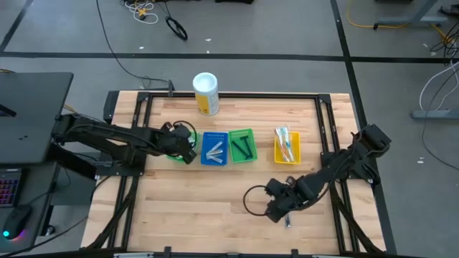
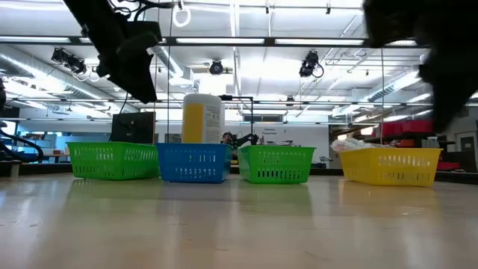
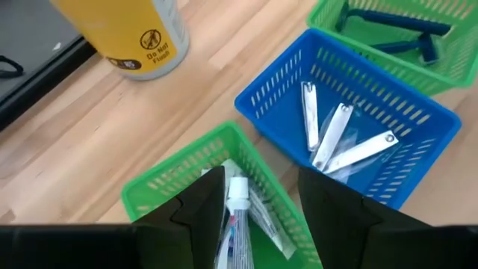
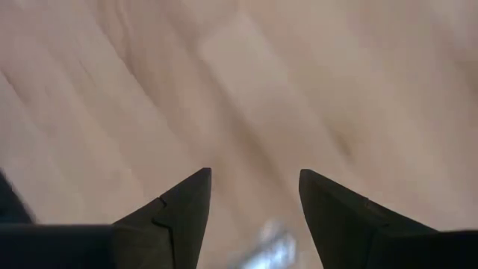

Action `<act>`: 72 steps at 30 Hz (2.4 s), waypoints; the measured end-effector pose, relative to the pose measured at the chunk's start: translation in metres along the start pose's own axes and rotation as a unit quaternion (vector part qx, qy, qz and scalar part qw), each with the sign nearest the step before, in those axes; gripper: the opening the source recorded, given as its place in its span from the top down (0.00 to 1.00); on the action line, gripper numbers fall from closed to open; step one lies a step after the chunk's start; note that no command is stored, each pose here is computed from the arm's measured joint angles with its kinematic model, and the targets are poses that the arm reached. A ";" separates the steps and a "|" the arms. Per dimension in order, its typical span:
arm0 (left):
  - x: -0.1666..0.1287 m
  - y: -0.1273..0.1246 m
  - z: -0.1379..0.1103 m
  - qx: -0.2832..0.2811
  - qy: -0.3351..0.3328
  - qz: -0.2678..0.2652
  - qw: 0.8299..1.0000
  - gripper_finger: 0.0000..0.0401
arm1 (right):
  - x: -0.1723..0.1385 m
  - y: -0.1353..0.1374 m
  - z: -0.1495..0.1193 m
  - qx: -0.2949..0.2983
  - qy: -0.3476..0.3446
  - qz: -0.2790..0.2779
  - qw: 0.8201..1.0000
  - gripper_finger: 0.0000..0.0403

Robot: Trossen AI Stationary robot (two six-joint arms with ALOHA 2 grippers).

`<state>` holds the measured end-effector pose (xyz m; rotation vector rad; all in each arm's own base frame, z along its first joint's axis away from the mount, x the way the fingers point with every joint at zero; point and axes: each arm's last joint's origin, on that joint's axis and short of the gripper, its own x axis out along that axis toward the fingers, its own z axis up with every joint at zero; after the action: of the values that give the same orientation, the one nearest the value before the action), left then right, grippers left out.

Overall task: Pick & Place Travel size toiletries
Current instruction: Put the silver nail cutter into the blue bin

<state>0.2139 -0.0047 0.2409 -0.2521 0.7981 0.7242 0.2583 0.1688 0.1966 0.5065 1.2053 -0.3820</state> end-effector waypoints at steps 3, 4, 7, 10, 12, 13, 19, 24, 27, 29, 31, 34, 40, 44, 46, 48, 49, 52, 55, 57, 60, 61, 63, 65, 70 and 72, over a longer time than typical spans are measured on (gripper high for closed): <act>0.000 0.000 0.000 0.000 -0.002 -0.002 1.000 0.55 | -0.006 0.001 -0.010 0.075 0.062 -0.007 0.995 0.47; -0.001 0.000 0.001 -0.001 -0.004 -0.003 1.000 0.55 | -0.007 0.001 -0.013 0.105 0.081 -0.015 0.991 0.47; 0.000 -0.001 0.001 0.008 -0.005 -0.005 1.000 0.55 | -0.010 0.000 -0.026 0.175 0.130 -0.039 0.975 0.47; 0.000 -0.001 0.001 0.010 -0.005 -0.005 1.000 0.55 | -0.012 0.001 -0.037 0.217 0.147 -0.056 0.963 0.47; 0.000 -0.001 0.001 0.014 -0.005 -0.005 1.000 0.55 | -0.014 0.003 -0.043 0.243 0.149 -0.060 0.957 0.47; 0.000 -0.001 0.001 0.017 -0.005 -0.005 1.000 0.55 | -0.014 0.004 -0.046 0.255 0.150 -0.062 0.953 0.47; 0.000 -0.001 0.001 0.029 -0.004 -0.009 1.000 0.56 | -0.003 0.012 -0.059 0.277 0.153 -0.075 0.946 0.47; 0.000 -0.001 0.001 0.030 -0.004 -0.009 1.000 0.56 | 0.013 0.018 -0.062 0.275 0.155 -0.075 0.946 0.47; 0.000 -0.001 0.001 0.030 -0.004 -0.009 1.000 0.56 | 0.021 0.019 -0.064 0.275 0.154 -0.084 0.945 0.47; 0.000 -0.001 0.001 0.030 -0.004 -0.009 0.999 0.56 | 0.025 0.021 -0.064 0.276 0.154 -0.084 0.945 0.47; 0.000 -0.001 0.001 0.030 -0.004 -0.009 0.999 0.56 | 0.028 0.022 -0.064 0.276 0.149 -0.082 0.946 0.47; 0.000 -0.001 0.001 0.030 -0.004 -0.009 0.999 0.56 | 0.031 0.022 -0.065 0.281 0.141 -0.088 0.945 0.47; 0.000 -0.001 0.001 0.030 -0.004 -0.010 0.999 0.56 | 0.043 0.022 -0.067 0.282 0.140 -0.103 0.943 0.48; 0.000 -0.001 0.001 0.032 -0.003 -0.010 0.999 0.56 | 0.048 0.023 -0.068 0.280 0.140 -0.108 0.944 0.51; 0.000 -0.001 0.001 0.035 -0.004 -0.010 0.999 0.56 | 0.049 0.023 -0.068 0.280 0.140 -0.109 0.944 0.54; 0.000 -0.001 0.001 0.035 -0.003 -0.010 0.999 0.56 | 0.049 0.023 -0.068 0.280 0.140 -0.109 0.944 0.58; 0.000 -0.001 0.001 0.035 -0.004 -0.010 0.999 0.56 | 0.049 0.023 -0.068 0.279 0.140 -0.110 0.944 0.60; 0.000 -0.001 0.001 0.035 -0.004 -0.010 0.999 0.56 | 0.049 0.023 -0.069 0.278 0.140 -0.111 0.944 0.68; 0.000 -0.001 0.001 0.035 -0.003 -0.010 0.999 0.56 | 0.049 0.022 -0.069 0.273 0.140 -0.112 0.945 0.75; 0.000 -0.001 0.001 0.034 -0.003 -0.010 0.999 0.56 | 0.050 0.022 -0.069 0.263 0.137 -0.110 0.949 0.79; 0.000 -0.001 0.001 0.035 -0.002 -0.015 0.999 0.56 | 0.049 0.022 -0.068 0.243 0.135 -0.106 0.955 0.82; 0.000 -0.002 0.002 0.038 -0.002 -0.024 0.999 0.56 | 0.049 0.022 -0.068 0.240 0.135 -0.106 0.956 0.82; -0.001 -0.005 0.004 0.042 -0.006 -0.049 0.998 0.56 | 0.048 0.022 -0.067 0.239 0.135 -0.104 0.956 0.83; -0.001 -0.009 0.008 0.041 -0.015 -0.081 0.996 0.56 | 0.047 0.021 -0.066 0.237 0.131 -0.102 0.957 0.83; -0.007 -0.024 0.020 0.051 -0.062 -0.187 0.979 0.56 | 0.039 0.020 -0.055 0.218 0.051 -0.077 0.972 0.83; -0.011 -0.030 0.023 0.053 -0.076 -0.231 0.969 0.56 | 0.036 0.022 -0.049 0.194 0.008 -0.056 0.979 0.83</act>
<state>0.2417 -0.0215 0.2627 -0.2697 0.5986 0.2567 0.2429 0.2142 0.1533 0.7801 1.1817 -0.7198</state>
